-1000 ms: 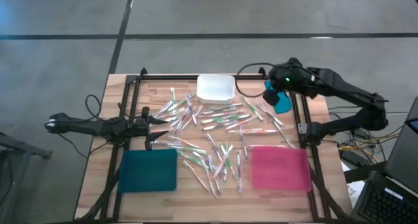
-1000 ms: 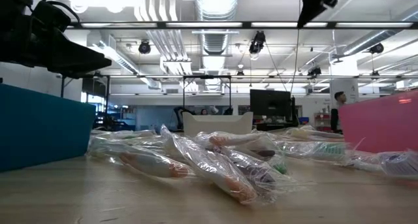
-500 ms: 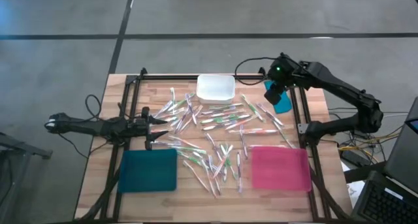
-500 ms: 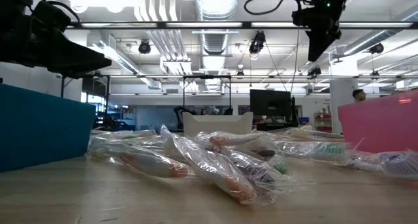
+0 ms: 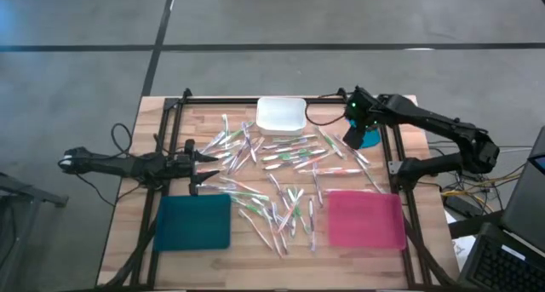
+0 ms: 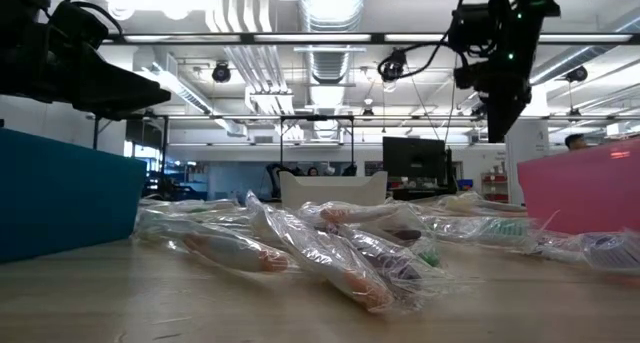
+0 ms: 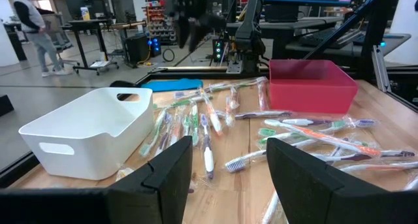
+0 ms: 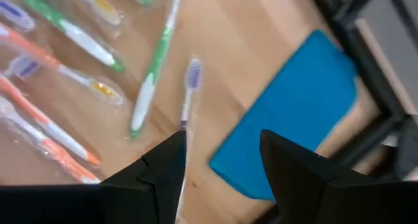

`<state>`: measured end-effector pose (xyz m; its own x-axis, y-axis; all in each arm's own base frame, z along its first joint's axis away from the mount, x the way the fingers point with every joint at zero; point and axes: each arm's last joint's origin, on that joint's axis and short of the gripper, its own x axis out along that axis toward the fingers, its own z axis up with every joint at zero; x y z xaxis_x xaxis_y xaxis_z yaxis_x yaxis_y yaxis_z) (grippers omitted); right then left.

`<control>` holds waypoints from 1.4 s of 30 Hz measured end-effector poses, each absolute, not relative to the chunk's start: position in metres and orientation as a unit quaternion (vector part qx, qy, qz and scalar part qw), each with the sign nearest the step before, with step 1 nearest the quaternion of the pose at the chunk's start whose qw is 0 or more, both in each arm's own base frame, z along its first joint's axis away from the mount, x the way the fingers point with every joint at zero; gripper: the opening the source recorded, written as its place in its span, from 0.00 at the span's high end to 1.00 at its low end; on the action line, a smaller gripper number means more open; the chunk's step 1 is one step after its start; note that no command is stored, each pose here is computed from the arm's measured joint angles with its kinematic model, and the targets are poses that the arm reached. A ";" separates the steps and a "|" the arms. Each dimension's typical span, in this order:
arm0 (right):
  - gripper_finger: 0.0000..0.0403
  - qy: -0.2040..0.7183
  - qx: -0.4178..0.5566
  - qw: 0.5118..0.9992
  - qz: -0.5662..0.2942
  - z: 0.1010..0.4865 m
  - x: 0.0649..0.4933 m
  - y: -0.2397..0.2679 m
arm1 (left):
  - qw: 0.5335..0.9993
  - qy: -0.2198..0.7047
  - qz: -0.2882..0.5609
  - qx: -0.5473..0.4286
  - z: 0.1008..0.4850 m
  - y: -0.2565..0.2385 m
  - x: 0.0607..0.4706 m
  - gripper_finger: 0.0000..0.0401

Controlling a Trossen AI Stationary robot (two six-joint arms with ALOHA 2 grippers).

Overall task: Pick & Place Toothbrushes
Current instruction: Put the violet toothbrush into the white bin

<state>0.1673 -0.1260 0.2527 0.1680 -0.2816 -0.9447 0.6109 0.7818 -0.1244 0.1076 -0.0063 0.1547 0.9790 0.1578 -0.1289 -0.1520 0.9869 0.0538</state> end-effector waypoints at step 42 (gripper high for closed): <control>0.56 0.662 0.233 0.654 -0.284 0.130 0.177 -0.131 | 0.995 0.067 0.078 0.022 0.155 -0.006 0.108 0.50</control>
